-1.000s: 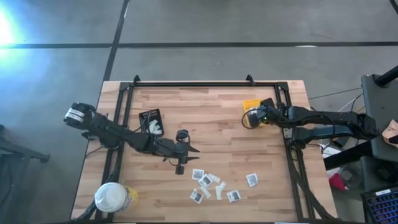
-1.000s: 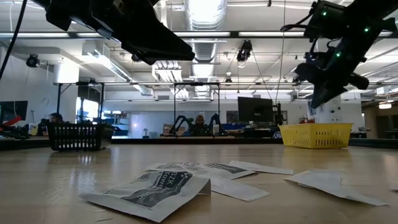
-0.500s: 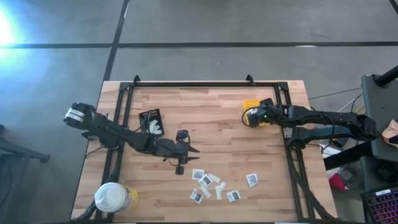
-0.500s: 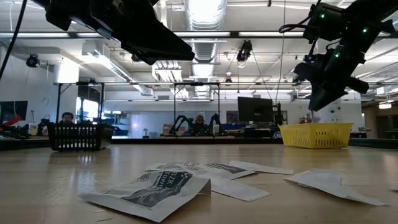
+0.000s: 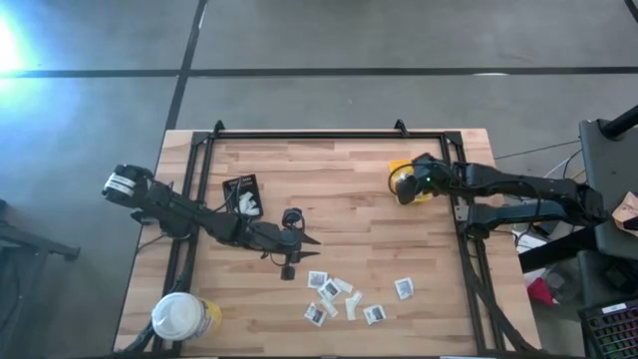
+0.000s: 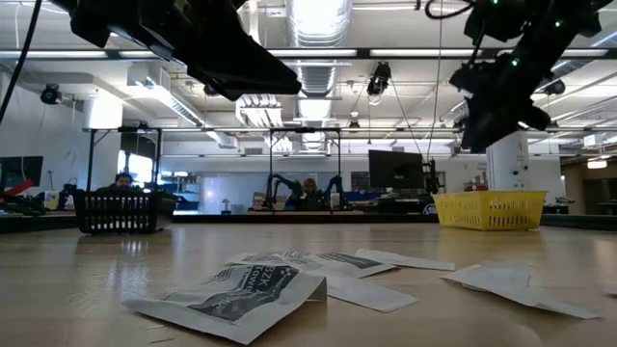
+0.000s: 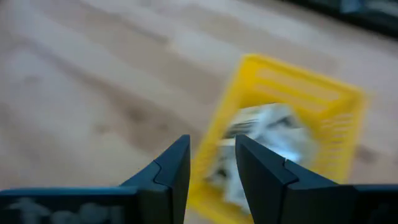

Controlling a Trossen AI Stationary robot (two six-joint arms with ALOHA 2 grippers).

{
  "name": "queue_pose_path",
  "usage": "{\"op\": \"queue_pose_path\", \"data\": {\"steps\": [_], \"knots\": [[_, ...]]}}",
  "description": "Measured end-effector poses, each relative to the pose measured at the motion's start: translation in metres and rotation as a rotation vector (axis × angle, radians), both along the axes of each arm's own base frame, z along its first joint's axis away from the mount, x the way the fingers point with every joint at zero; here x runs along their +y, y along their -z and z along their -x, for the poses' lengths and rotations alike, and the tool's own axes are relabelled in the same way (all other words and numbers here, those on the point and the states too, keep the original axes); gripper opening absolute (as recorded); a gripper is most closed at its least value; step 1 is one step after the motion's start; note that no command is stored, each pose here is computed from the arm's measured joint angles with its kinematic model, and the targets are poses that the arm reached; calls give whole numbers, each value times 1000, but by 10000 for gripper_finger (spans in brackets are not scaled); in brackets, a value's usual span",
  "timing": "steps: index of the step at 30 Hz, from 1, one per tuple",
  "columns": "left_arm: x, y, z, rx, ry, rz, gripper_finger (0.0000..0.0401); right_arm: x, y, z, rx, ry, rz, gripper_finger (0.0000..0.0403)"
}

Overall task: Pick & Place First Aid Supplies
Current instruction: Put the green bandage into the black bin

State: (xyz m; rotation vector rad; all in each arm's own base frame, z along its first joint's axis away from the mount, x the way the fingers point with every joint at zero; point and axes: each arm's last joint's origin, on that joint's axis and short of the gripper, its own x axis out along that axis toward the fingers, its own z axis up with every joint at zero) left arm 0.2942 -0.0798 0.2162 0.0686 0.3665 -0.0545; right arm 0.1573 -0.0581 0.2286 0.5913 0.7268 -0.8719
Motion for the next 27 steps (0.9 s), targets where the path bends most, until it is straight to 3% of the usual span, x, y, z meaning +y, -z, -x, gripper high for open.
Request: {"op": "queue_pose_path", "data": {"steps": [5,14,27], "knots": [[-1,1,1,18,3,-5,110,10,-12,-7,-75,-133,-111,113],[-8,6,6,105,35,-28,110,49,-14,-15,-102,-312,-172,85],[-17,-15,7,361,48,13,110,104,-28,-24,-290,-619,-178,68]]}}
